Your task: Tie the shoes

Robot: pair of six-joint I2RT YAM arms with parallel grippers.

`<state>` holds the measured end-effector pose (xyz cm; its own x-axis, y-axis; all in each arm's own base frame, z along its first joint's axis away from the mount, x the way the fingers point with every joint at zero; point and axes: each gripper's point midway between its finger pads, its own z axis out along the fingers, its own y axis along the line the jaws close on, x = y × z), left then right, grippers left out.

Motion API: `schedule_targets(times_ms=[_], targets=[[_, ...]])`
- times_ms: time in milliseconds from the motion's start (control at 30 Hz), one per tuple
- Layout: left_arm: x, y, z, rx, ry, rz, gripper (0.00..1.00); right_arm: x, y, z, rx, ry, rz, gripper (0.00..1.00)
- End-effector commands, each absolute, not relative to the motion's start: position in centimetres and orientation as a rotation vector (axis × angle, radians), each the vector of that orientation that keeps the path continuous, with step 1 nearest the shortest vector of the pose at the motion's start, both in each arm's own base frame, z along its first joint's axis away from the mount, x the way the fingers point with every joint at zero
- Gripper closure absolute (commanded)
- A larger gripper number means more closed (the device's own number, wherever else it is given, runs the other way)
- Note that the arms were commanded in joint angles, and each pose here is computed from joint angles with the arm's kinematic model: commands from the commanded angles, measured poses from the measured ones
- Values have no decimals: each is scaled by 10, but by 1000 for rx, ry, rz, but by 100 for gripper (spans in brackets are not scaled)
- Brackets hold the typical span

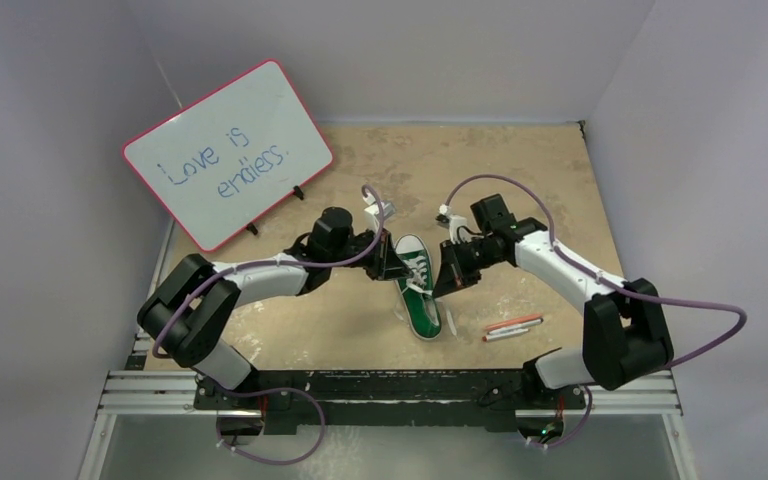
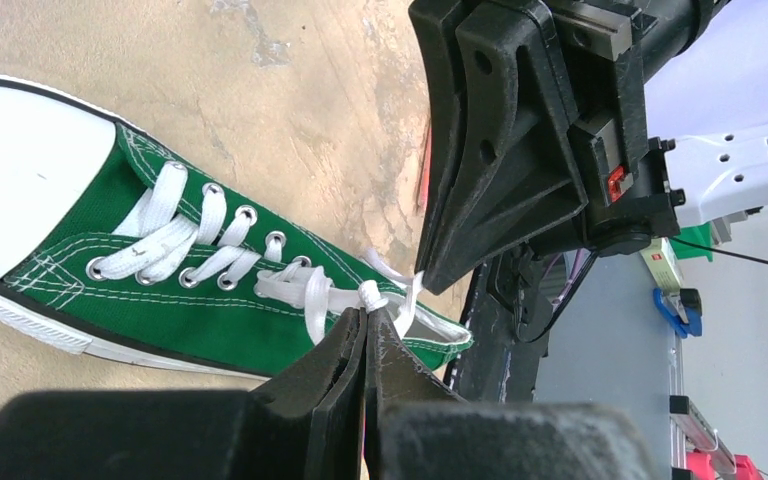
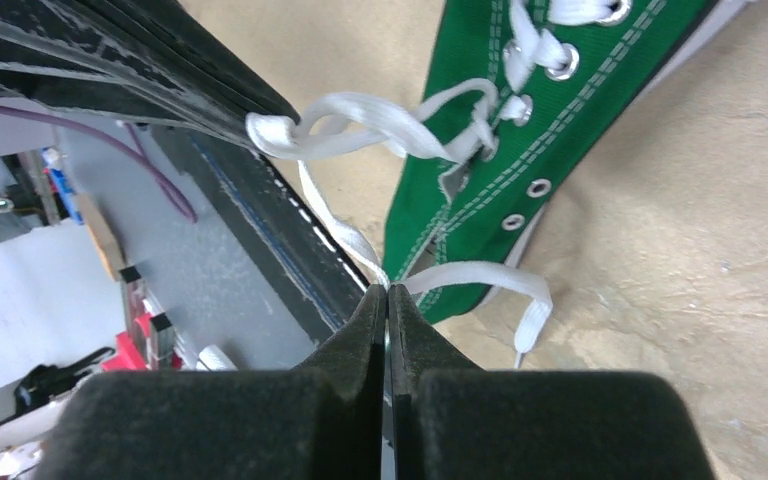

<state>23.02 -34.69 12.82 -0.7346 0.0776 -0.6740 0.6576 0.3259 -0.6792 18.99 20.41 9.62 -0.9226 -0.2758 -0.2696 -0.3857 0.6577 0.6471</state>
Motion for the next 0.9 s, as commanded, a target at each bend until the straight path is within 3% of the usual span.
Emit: schedule_targets(times_ms=[0,633,867], targets=[[235,-350,158,651,1936,-1449,100,189,220,117,-515,2663,1290,100],[226,-355,168,627,1901,-1558,100,236,244,96,-263,2695,1331,100],[229,-357,165,607,1925,-1550,100,253,225,80,-187,2728,1068,100]])
